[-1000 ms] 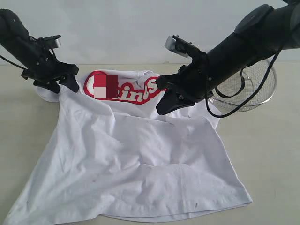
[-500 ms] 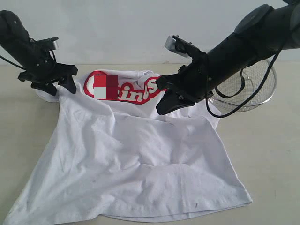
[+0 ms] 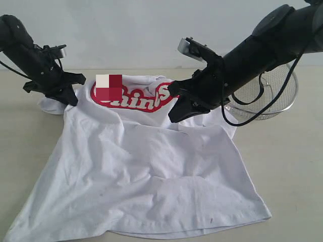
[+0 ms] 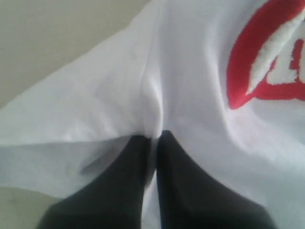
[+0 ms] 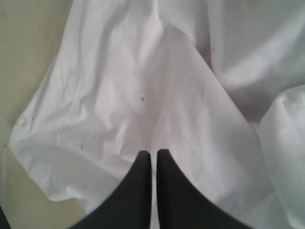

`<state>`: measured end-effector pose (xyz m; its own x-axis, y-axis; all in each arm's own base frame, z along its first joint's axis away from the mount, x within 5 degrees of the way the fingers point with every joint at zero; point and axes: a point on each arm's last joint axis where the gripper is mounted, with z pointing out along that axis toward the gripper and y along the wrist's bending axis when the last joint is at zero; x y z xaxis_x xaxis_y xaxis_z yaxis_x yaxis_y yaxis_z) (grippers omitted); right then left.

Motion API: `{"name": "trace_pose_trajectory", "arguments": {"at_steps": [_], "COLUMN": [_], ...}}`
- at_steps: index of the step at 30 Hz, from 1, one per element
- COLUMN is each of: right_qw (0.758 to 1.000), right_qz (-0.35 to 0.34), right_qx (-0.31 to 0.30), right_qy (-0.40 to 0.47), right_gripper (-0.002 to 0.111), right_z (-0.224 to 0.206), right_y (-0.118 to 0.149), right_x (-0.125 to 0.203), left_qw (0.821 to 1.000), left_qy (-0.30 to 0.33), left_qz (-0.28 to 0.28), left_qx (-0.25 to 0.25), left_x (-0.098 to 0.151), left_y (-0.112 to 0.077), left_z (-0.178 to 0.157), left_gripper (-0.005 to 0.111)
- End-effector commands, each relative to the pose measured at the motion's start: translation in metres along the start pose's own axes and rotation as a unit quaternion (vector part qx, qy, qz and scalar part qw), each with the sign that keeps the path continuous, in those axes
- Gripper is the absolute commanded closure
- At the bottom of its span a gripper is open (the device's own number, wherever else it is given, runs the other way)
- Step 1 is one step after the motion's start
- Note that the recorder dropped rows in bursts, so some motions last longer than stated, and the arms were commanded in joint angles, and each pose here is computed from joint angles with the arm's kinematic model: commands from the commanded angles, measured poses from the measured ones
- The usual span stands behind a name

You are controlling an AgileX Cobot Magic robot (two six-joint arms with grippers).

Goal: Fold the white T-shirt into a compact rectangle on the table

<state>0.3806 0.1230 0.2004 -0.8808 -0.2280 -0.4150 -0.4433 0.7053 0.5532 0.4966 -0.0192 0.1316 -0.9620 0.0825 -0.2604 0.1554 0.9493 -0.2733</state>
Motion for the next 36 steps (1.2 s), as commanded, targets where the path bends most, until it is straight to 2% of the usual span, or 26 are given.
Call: {"name": "trace_pose_trajectory", "arguments": {"at_steps": [1,8,12,16,17,18,19,23,26,29,31,33,34,36], "right_qw": [1.000,1.000,1.000,1.000,1.000,1.000,1.000,1.000,1.000,1.000,1.000,1.000,1.000,1.000], "right_qz": [-0.004,-0.004,-0.004,-0.004,-0.004,-0.004,-0.004,-0.004,-0.006,-0.006,-0.006,-0.006,-0.006,-0.006], "right_qx": [0.005,0.005,0.005,0.007,0.008,0.009,0.010,0.010,0.011,0.011,0.010,0.007,0.005,0.004], "right_qy": [-0.007,-0.007,-0.007,-0.010,-0.011,-0.011,-0.012,-0.013,-0.013,-0.013,-0.012,-0.009,-0.008,-0.006], "right_gripper": [0.108,0.108,0.108,0.108,0.108,0.108,0.108,0.108,0.108,0.108,0.108,0.108,0.108,0.108], "right_z": [-0.004,-0.004,-0.004,-0.004,-0.004,-0.004,-0.004,-0.004,-0.004,-0.004,-0.004,-0.004,-0.004,-0.004], "right_y": [-0.002,-0.002,-0.002,-0.002,-0.002,-0.003,-0.003,-0.003,-0.003,-0.003,-0.003,-0.002,-0.002,-0.002], "right_x": [-0.003,-0.003,-0.003,-0.003,-0.003,-0.003,-0.003,-0.004,-0.004,-0.004,-0.003,-0.003,-0.003,-0.002], "left_qw": [1.000,0.997,0.992,0.987,0.985,0.983,0.979,0.964,0.957,0.960,0.964,0.969,0.975,0.982], "left_qy": [-0.002,-0.006,0.029,0.036,0.046,0.054,0.071,0.128,0.137,0.132,0.111,0.080,0.056,0.009], "left_qz": [0.016,0.038,0.071,0.113,0.127,0.134,0.146,0.184,0.197,0.187,0.184,0.175,0.157,0.134], "left_qx": [0.020,0.072,0.096,0.107,0.111,0.114,0.121,0.140,0.165,0.162,0.159,0.155,0.148,0.133], "left_x": [-0.001,-0.002,0.005,0.006,0.010,0.013,0.020,0.049,0.058,0.056,0.050,0.044,0.039,0.031], "left_y": [-0.008,-0.032,-0.052,-0.081,-0.097,-0.104,-0.118,-0.152,-0.166,-0.163,-0.161,-0.156,-0.146,-0.134], "left_z": [-0.009,-0.047,-0.053,-0.045,-0.041,-0.037,-0.028,0.000,0.006,0.001,-0.017,-0.045,-0.066,-0.088], "left_gripper": [0.102,0.102,0.102,0.102,0.102,0.102,0.102,0.102,0.102,0.102,0.093,0.074,0.060,0.049]}}
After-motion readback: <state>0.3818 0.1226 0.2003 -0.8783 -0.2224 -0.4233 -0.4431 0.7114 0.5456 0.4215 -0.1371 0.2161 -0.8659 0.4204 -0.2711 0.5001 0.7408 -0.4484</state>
